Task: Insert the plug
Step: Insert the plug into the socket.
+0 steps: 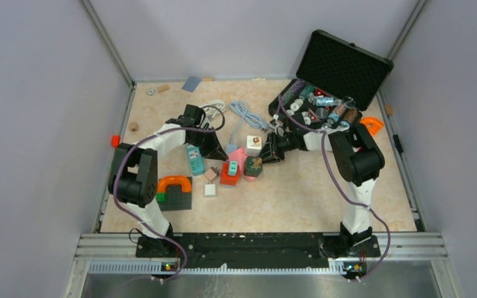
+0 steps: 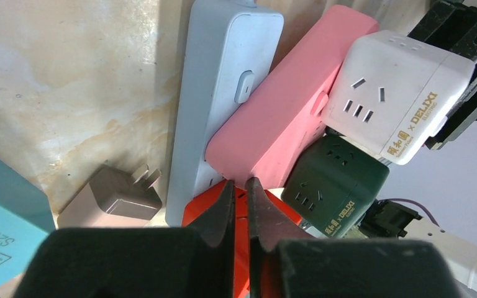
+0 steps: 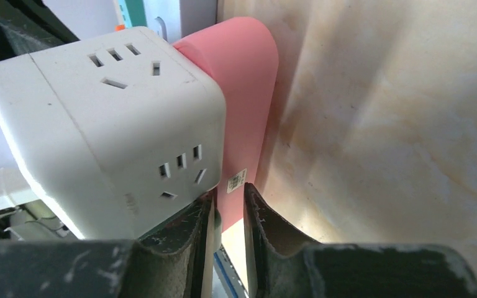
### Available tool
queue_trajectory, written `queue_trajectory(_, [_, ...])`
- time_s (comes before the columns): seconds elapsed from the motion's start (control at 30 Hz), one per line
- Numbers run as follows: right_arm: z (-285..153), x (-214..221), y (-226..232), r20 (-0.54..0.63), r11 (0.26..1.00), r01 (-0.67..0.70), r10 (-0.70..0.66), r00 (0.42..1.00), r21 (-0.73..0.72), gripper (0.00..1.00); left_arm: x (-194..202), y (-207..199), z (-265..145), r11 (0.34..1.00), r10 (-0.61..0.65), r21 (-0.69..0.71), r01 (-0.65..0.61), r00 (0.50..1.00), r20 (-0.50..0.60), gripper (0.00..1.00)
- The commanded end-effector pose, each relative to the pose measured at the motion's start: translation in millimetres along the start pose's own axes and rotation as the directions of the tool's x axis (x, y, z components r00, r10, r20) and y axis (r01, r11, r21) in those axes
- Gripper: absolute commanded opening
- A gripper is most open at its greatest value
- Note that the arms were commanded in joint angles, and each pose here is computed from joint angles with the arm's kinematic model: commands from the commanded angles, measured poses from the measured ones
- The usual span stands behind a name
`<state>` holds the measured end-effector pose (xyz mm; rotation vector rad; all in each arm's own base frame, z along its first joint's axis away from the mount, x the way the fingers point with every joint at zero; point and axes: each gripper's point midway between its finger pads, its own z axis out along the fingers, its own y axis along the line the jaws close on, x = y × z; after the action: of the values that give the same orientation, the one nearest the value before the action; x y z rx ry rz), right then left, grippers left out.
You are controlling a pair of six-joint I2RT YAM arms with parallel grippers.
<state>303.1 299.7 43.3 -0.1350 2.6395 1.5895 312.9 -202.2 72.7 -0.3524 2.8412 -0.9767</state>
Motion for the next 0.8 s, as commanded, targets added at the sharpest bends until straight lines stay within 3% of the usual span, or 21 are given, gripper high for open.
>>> queue_trajectory(0.0, [12, 5, -12, -0.011, 0.984, 0.101, -0.101, 0.995, 0.147, 0.00, 3, 35, 23, 0.983, 0.060, -0.174, -0.055, 0.998, 0.024, 0.14])
queue_trajectory(0.23, [-7, -3, 0, 0.003, 0.966, 0.149, -0.154, 0.988, 0.213, 0.39, -35, -31, -25, 0.983, 0.184, -0.037, -0.180, 0.960, 0.213, 0.72])
queue_trajectory(0.27, [-10, -4, -1, 0.005, 0.961, 0.153, -0.159, 0.987, 0.228, 0.43, -39, -36, -32, 0.980, 0.200, -0.033, -0.197, 0.950, 0.239, 0.89])
queue_trajectory(0.3, [-14, -5, -1, 0.008, 0.958, 0.156, -0.163, 0.987, 0.242, 0.46, -42, -40, -39, 0.976, 0.214, -0.034, -0.213, 0.940, 0.265, 0.98])
queue_trajectory(0.5, [-52, -7, -10, 0.030, 0.926, 0.145, -0.165, 0.986, 0.350, 0.59, -49, -36, -80, 0.952, 0.307, -0.129, -0.279, 0.869, 0.387, 0.99])
queue_trajectory(0.77, [-107, -18, 1, 0.084, 0.865, 0.171, -0.237, 0.968, 0.472, 0.75, -28, 12, -126, 0.933, 0.290, -0.331, -0.141, 0.840, 0.459, 0.99])
